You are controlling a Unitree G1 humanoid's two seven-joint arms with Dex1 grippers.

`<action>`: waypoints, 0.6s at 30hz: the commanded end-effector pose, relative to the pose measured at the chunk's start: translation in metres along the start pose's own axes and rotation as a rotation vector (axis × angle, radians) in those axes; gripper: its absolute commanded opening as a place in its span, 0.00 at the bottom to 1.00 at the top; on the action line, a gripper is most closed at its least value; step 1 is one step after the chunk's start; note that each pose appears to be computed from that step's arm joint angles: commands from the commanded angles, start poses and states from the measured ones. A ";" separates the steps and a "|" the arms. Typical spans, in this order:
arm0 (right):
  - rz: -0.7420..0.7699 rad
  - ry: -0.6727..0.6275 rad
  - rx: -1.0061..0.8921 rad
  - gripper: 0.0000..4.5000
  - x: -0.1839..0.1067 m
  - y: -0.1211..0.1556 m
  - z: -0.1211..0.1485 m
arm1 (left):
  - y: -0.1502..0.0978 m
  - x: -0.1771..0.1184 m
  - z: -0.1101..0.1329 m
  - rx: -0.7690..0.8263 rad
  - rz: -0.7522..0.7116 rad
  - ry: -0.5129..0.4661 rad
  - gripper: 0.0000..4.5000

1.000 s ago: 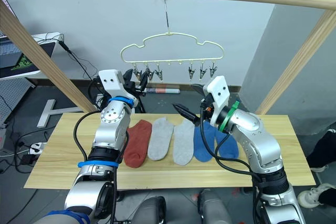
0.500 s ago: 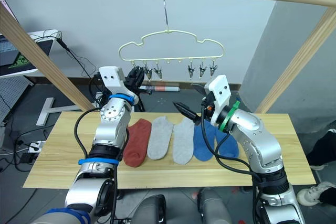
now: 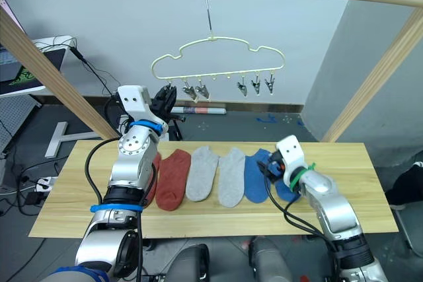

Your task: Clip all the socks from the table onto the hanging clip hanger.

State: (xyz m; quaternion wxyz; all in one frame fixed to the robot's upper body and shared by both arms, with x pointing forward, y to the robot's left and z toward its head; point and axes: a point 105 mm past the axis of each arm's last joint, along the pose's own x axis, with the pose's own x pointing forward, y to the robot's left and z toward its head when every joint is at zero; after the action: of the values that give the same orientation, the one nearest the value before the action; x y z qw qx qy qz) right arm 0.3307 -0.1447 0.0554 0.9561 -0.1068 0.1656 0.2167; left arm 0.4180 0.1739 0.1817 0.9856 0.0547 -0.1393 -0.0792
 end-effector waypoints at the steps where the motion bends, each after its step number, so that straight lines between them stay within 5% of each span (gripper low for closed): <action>1: -0.066 -0.029 -0.001 1.00 0.000 -0.013 0.003 | 0.004 -0.003 0.006 -0.004 0.011 -0.018 0.06; 13: -0.132 0.150 0.052 1.00 0.046 -0.036 -0.058 | -0.001 -0.001 0.010 -0.006 -0.004 -0.019 0.06; 18: -0.120 0.194 0.091 0.72 0.042 -0.040 -0.073 | 0.003 -0.006 0.010 -0.002 0.003 -0.017 0.06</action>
State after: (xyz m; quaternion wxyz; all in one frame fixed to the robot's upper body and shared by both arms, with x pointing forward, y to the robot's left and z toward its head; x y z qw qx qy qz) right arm 0.3781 -0.1672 0.0012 0.9601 -0.0918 0.2134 0.1557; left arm 0.4137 0.1719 0.1817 0.9862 0.0522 -0.1338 -0.0826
